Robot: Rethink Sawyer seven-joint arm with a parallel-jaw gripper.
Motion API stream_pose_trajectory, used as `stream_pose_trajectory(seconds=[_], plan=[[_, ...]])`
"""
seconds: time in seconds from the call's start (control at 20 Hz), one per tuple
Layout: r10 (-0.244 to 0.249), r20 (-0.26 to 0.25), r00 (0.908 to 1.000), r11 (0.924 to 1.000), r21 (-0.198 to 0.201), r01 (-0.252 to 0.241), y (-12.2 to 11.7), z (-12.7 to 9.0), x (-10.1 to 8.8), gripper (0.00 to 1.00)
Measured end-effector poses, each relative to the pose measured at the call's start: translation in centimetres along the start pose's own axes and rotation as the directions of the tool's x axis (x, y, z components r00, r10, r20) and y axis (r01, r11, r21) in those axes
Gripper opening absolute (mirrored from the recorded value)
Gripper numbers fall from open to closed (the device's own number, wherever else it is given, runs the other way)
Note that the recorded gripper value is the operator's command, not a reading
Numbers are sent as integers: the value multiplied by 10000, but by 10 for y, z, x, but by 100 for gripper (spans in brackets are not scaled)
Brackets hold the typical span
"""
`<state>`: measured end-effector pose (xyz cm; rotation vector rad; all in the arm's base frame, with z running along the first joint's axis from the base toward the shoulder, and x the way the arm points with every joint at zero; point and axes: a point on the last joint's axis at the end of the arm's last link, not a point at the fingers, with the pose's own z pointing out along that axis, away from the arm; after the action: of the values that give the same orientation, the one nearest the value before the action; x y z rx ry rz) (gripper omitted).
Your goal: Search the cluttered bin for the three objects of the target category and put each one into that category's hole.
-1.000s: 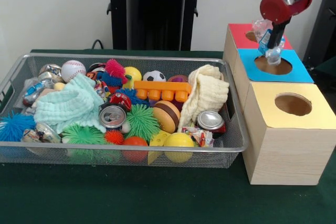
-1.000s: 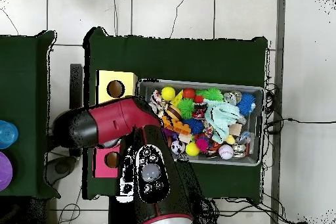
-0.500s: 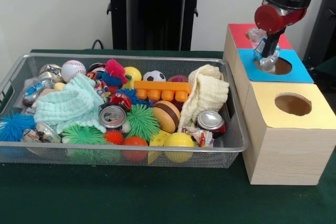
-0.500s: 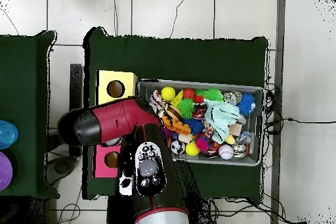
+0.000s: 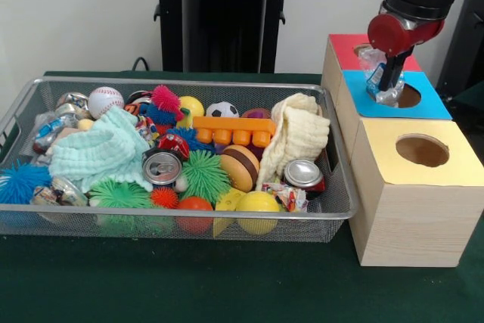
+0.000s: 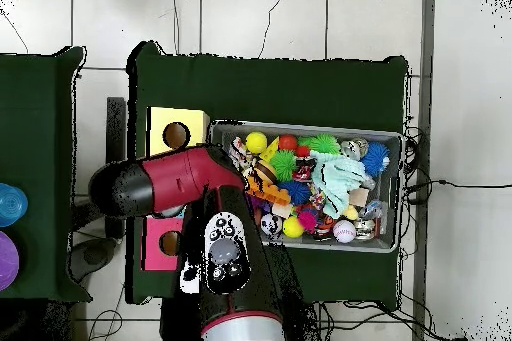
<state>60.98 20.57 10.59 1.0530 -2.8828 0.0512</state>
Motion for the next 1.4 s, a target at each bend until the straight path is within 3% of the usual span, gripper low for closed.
stream_pose_trajectory(seconds=[0.25, 0.3, 0.55, 0.75, 1.05, 1.2, 1.4], plan=[[177, 20, 9998, 9998, -88, -177, 6, -3, -4, 0], [233, 14, 9997, 9997, -122, -233, 9, -4, -6, 100], [494, 44, 9988, 9985, -231, -493, 14, -6, -10, 100], [1146, 177, 9933, 9918, -581, -1134, 19, -12, -19, 100], [1342, 261, 9906, 9891, -639, -1323, 16, -17, -21, 100], [1424, 354, 9892, 9884, -593, -1401, 10, -23, -20, 100], [2005, 504, 9784, 9786, -571, -1976, -27, -35, -5, 100]])
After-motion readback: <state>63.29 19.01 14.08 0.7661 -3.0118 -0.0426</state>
